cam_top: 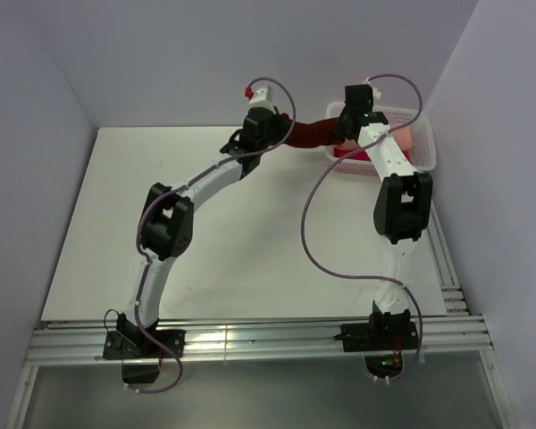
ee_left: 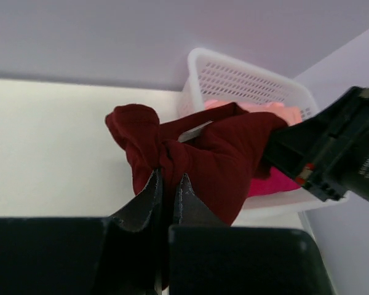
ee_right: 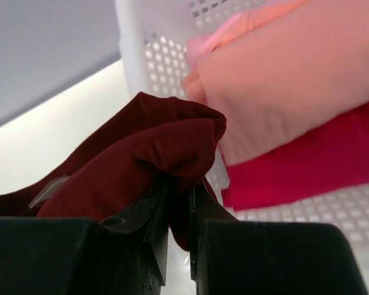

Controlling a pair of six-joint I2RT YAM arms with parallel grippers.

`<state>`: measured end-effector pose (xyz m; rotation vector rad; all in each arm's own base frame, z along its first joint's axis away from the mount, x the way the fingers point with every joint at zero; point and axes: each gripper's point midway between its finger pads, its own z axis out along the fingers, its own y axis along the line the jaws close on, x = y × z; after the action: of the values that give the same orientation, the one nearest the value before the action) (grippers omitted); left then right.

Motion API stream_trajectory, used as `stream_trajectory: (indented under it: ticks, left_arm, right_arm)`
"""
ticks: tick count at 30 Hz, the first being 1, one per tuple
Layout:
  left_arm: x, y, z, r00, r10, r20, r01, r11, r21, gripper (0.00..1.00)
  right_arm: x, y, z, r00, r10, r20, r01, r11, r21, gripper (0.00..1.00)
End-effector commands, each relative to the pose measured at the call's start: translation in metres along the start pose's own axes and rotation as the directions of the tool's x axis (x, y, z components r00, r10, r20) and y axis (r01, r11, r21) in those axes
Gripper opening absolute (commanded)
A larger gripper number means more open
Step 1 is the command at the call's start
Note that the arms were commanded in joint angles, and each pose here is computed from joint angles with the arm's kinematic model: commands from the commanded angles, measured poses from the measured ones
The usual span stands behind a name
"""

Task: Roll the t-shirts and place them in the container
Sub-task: Place the rolled tshirt into the container

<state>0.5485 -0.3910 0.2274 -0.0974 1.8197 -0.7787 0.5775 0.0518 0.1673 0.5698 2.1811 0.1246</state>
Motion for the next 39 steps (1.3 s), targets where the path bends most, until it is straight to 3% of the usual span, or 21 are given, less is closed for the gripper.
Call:
stream_trajectory:
  ticks: [1, 3, 9, 18, 22, 28, 29, 31, 35, 39]
  left_arm:
    - [-0.007, -0.060, 0.017, 1.000, 0.015, 0.012, -0.017, 0.982, 0.189, 0.00]
    - [-0.005, -0.069, 0.023, 1.000, 0.000, 0.006, -0.001, 0.975, 0.222, 0.00]
    - [0.016, -0.073, 0.018, 1.000, 0.000, -0.027, 0.006, 0.971, 0.240, 0.00]
    - [0.011, -0.079, -0.015, 0.999, 0.036, -0.040, -0.026, 0.976, 0.218, 0.00]
    - [-0.013, -0.072, -0.040, 0.999, 0.039, 0.009, -0.040, 0.986, 0.163, 0.00]
    - [-0.021, -0.036, -0.083, 0.997, 0.029, -0.074, -0.027, 0.999, 0.020, 0.00]
    - [-0.007, -0.021, -0.090, 0.994, 0.014, -0.109, -0.015, 1.000, -0.012, 0.00]
    - [-0.023, -0.014, -0.112, 0.996, -0.010, -0.086, 0.008, 1.000, -0.025, 0.00]
    - [-0.007, 0.014, -0.140, 0.989, -0.055, -0.134, 0.041, 0.994, -0.105, 0.00]
    - [-0.007, 0.014, -0.153, 0.990, -0.072, -0.120, 0.062, 0.994, -0.085, 0.00]
  right_arm:
    - [-0.039, 0.002, 0.011, 0.996, 0.080, 0.040, -0.077, 0.995, -0.057, 0.00]
    - [-0.027, -0.009, 0.022, 0.996, 0.092, 0.014, -0.092, 0.995, -0.040, 0.00]
    - [0.054, -0.035, 0.041, 0.962, 0.123, -0.245, -0.139, 0.989, -0.046, 0.00]
    - [0.127, -0.013, 0.018, 0.892, 0.082, -0.445, -0.181, 0.966, -0.185, 0.00]
    - [0.149, 0.005, -0.004, 0.896, 0.002, -0.443, -0.110, 0.970, -0.216, 0.00]
    - [0.193, 0.057, -0.063, 0.893, -0.096, -0.440, -0.045, 0.953, -0.298, 0.00]
    - [0.192, 0.067, -0.078, 0.900, -0.106, -0.423, -0.041, 0.945, -0.326, 0.00]
    - [0.204, 0.073, -0.094, 0.897, -0.121, -0.425, -0.038, 0.937, -0.347, 0.00]
    - [0.189, 0.074, -0.125, 0.919, -0.143, -0.366, -0.005, 0.927, -0.374, 0.00]
    - [0.160, 0.054, -0.142, 0.936, -0.143, -0.322, 0.016, 0.930, -0.367, 0.00]
